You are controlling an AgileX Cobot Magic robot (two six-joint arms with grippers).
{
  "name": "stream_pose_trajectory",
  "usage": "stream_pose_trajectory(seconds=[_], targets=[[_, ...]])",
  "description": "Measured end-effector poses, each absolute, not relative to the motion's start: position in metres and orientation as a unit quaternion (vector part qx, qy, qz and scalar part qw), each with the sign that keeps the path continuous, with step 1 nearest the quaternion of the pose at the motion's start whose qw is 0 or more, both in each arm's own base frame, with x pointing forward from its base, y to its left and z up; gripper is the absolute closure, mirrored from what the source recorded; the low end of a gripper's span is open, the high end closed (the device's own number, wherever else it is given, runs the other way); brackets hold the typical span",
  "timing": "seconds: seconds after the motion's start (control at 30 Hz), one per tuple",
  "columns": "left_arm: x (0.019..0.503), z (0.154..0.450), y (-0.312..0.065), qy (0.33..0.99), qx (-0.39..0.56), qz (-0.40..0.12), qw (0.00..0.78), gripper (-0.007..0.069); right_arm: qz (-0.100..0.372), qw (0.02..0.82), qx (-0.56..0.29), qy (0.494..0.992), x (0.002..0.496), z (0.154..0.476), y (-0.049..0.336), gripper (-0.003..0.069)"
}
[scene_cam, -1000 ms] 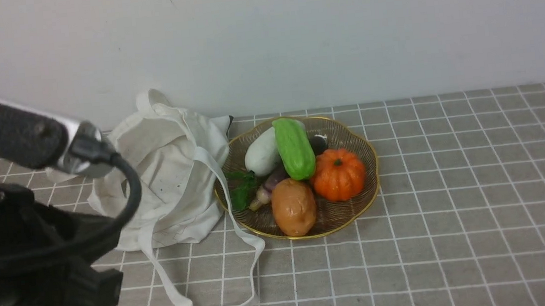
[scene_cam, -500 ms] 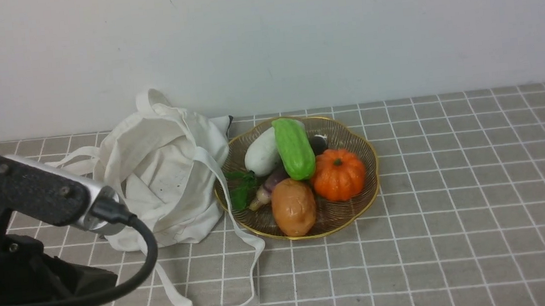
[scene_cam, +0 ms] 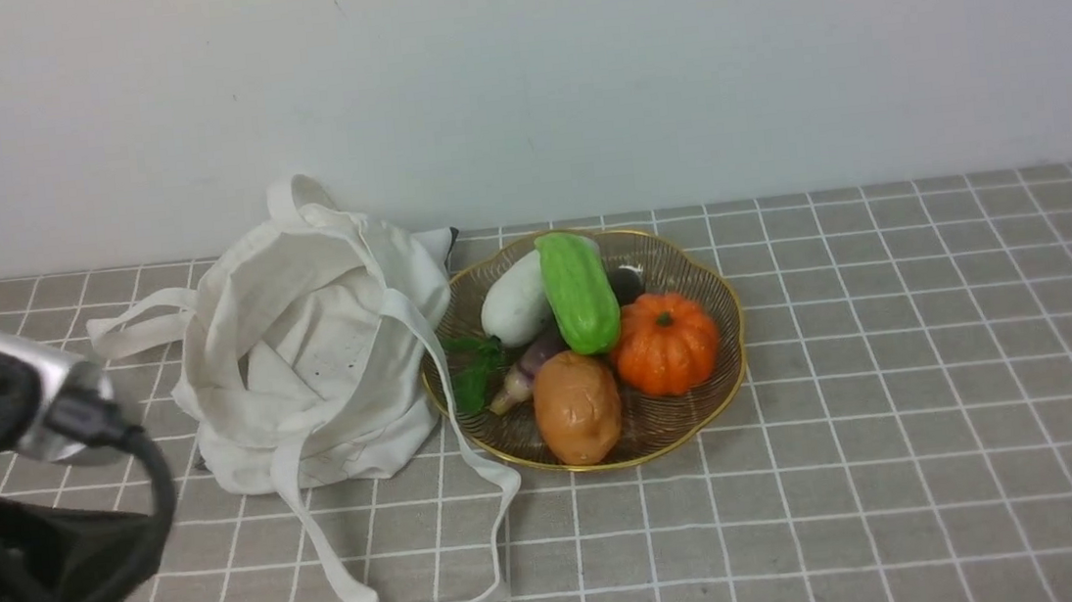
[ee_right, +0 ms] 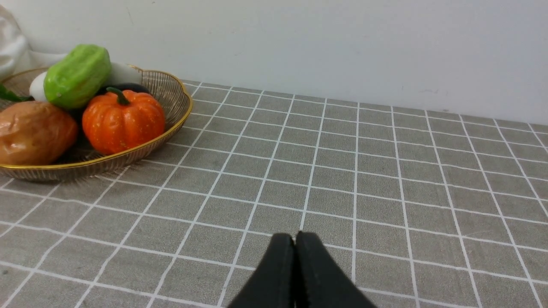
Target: Take vegetables from bag on grey coffee tablecloth place on plate.
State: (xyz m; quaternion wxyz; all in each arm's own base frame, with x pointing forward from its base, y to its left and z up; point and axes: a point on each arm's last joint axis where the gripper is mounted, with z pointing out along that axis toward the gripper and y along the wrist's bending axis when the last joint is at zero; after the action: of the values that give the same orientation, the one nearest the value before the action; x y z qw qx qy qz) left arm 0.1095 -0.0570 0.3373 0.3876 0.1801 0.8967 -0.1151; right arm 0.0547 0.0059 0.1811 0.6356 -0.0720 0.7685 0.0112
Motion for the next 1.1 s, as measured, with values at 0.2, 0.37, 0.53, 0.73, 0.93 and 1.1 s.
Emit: stream_pose_trajectory(seconds=[0.2,0.37,0.53,0.73,0.93,1.1], targets=[[0.089,0.319,-0.028,0.869,0.123,-0.078,0.474,0.0630,0.011,0.636,-0.072,0.769,0.055,0.181,0.006,0.0673],[0.070,0.291,-0.014,0.824,0.093,-0.053,0.557,0.0630,0.011,0.636,-0.072,0.769,0.055,0.181,0.006,0.0673],[0.058,0.262,-0.008,0.787,0.080,-0.033,0.611,0.0630,0.011,0.636,-0.072,0.769,0.055,0.181,0.006,0.0673],[0.049,0.216,-0.002,0.768,0.047,-0.005,0.638,0.0630,0.011,0.636,-0.072,0.769,0.055,0.181,0.006,0.0673],[0.052,0.179,-0.001,0.799,0.038,0.000,0.600,0.0630,0.011,0.636,-0.072,0.769,0.055,0.181,0.006,0.0673],[0.053,0.170,-0.001,0.806,0.038,0.000,0.590,0.0630,0.011,0.636,-0.072,0.769,0.055,0.181,0.006,0.0673]])
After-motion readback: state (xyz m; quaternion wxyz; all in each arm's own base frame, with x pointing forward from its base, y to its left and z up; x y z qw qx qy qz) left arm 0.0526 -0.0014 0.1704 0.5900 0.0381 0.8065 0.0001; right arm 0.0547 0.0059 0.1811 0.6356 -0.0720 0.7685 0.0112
